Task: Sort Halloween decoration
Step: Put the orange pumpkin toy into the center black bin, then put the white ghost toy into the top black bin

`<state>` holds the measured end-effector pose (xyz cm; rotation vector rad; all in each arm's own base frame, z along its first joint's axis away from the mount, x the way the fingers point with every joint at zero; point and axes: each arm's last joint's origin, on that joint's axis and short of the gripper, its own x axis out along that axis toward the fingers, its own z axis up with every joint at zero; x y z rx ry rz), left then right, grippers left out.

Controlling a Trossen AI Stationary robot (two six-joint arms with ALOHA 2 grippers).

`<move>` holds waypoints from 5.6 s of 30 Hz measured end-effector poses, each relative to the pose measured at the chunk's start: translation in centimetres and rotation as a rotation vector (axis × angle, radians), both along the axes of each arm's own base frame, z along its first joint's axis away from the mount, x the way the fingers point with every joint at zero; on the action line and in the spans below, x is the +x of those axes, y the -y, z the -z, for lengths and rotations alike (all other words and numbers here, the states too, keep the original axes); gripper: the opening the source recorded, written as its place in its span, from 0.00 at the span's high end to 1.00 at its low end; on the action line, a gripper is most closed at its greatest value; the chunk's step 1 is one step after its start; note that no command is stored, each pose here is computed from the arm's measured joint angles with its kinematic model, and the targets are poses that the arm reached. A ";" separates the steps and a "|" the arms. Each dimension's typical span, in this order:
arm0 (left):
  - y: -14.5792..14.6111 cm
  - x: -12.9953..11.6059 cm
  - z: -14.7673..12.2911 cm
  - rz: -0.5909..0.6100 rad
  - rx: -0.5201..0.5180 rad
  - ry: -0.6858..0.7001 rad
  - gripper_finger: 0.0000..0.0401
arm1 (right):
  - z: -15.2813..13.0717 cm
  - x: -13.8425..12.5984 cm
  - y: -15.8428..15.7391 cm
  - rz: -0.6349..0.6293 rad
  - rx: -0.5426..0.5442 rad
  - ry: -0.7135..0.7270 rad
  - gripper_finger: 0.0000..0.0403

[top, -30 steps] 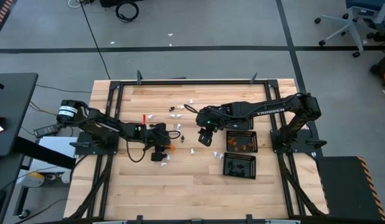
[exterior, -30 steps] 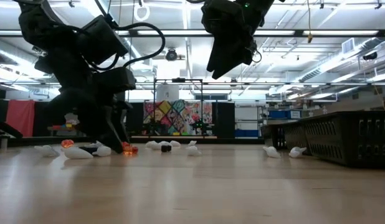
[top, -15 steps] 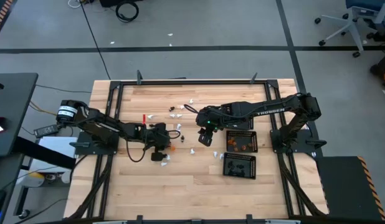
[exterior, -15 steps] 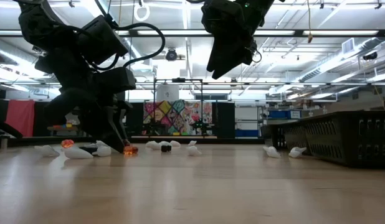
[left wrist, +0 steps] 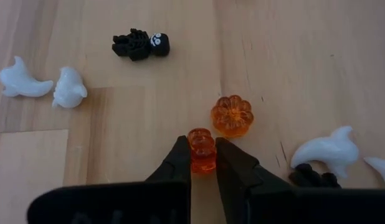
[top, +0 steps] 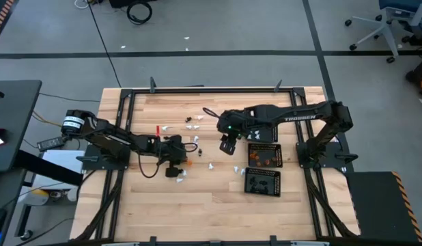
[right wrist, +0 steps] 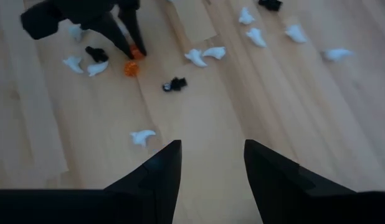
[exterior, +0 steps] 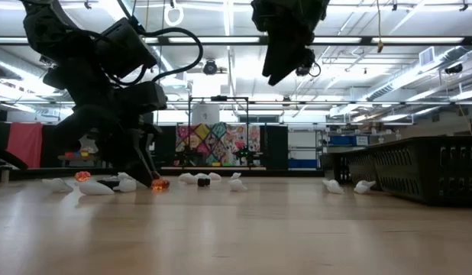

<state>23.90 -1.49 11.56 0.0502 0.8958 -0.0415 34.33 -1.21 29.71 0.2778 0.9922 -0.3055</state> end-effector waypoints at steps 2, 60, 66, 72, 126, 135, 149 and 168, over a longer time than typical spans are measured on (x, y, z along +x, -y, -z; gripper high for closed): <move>0.0 0.4 -0.4 0.003 -0.001 0.004 0.91 | -0.9 -0.2 0.4 0.005 -0.021 -0.011 0.56; -1.0 30.0 -3.6 -0.058 -0.038 0.228 0.73 | -19.4 -13.7 -4.0 0.172 -0.204 0.269 0.56; -0.7 29.7 -4.9 -0.058 -0.045 0.237 0.70 | -19.4 -13.7 -4.0 0.162 -0.212 0.266 0.56; -0.6 28.7 -9.7 -0.020 -0.008 0.302 0.70 | -19.4 -14.0 -3.8 0.185 -0.260 0.257 0.56; -16.5 10.3 -9.5 -0.091 0.152 -0.127 0.72 | -17.8 -13.9 -3.2 0.353 -0.481 0.210 0.56; -17.9 8.7 -5.9 -0.171 0.155 -0.140 0.57 | -17.5 -13.0 -2.0 0.399 -0.451 0.218 0.56; -18.3 8.8 -3.0 -0.151 0.213 -0.116 0.42 | -15.9 -11.2 -1.4 0.378 -0.380 0.224 0.56; -18.6 8.8 -1.4 -0.208 0.189 -0.173 0.66 | -16.0 -10.9 -1.5 0.367 -0.350 0.244 0.56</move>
